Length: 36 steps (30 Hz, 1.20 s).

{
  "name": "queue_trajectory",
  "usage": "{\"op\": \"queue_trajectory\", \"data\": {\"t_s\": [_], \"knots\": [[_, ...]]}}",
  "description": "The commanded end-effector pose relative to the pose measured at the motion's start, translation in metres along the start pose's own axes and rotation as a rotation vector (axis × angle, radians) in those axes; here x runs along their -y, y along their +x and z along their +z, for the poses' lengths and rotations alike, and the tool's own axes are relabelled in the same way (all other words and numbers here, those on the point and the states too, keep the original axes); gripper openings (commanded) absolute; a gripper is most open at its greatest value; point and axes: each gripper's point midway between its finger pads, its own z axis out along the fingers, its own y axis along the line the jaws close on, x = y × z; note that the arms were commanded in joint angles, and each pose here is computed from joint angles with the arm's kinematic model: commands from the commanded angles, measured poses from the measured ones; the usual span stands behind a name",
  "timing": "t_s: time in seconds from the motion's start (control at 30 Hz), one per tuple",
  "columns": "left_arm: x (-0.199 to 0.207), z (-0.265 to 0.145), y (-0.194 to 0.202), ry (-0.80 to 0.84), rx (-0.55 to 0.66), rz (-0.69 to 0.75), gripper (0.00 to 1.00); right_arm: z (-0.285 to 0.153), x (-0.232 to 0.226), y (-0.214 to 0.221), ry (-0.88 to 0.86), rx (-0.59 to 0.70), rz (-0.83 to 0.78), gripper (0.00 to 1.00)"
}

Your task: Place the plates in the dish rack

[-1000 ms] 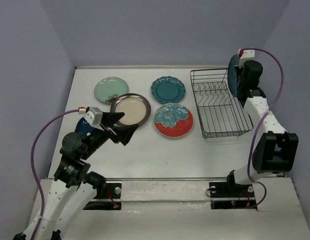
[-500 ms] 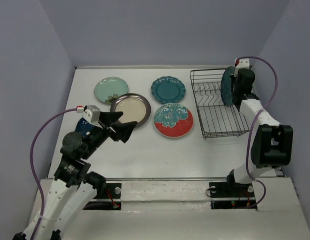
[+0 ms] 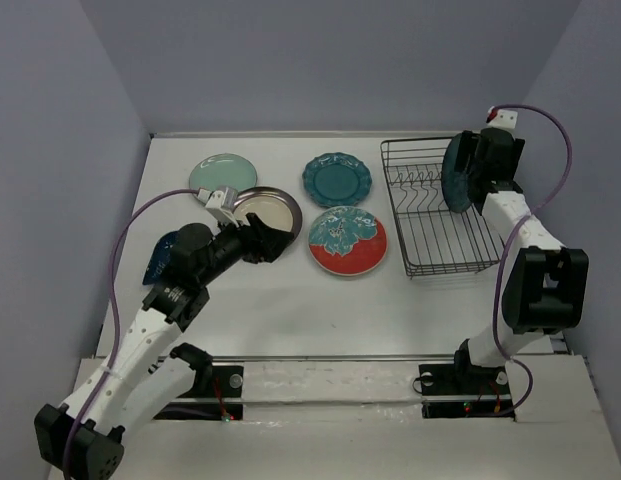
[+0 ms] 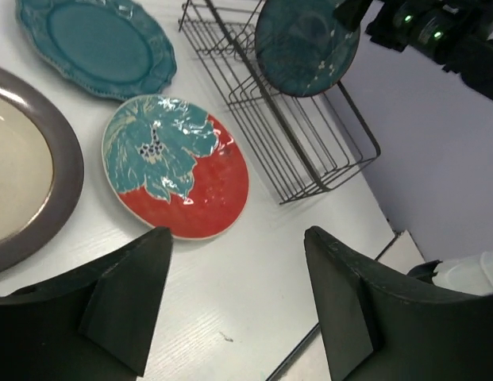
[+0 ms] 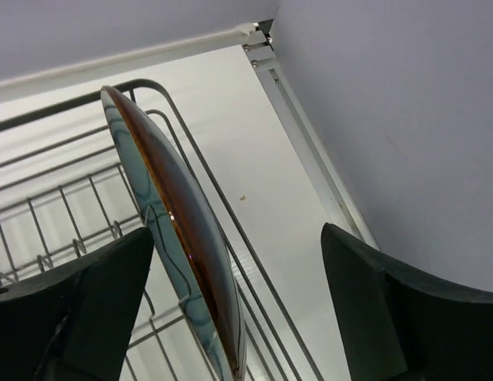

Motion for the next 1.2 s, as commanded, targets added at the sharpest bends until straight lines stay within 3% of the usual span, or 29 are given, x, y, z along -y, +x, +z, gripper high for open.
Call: {"op": "queue_trajectory", "data": {"t_s": [0.0, 0.13, 0.27, 0.4, 0.6, 0.93, 1.17], "knots": [[-0.006, 0.015, 0.017, -0.011, 0.003, -0.175, 0.70, -0.021, 0.016, -0.057, 0.045, 0.090, 0.157, 0.95], [-0.024, 0.041, 0.049, -0.087, -0.036, -0.253, 0.63, -0.049, 0.016, -0.076, -0.010, 0.094, 0.281, 0.99], [-0.043, 0.061, 0.062, -0.237, -0.007, -0.235, 0.59, -0.095, -0.006, -0.092, -0.224, 0.111, 0.399, 0.98], [-0.044, 0.085, 0.071, -0.325, 0.006, -0.202, 0.61, -0.150, -0.027, -0.098, -0.436, 0.151, 0.479, 0.94], [-0.082, 0.108, 0.104, -0.484, 0.011, -0.245, 0.64, -0.212, -0.053, -0.081, -0.635, 0.150, 0.474, 0.94], [-0.098, 0.147, 0.132, -0.500, 0.003, -0.310, 0.67, -0.254, -0.062, -0.062, -0.791, 0.122, 0.433, 0.94], [-0.106, 0.162, 0.152, -0.471, 0.017, -0.374, 0.59, -0.264, -0.063, -0.058, -0.829, 0.119, 0.441, 0.94]]}}
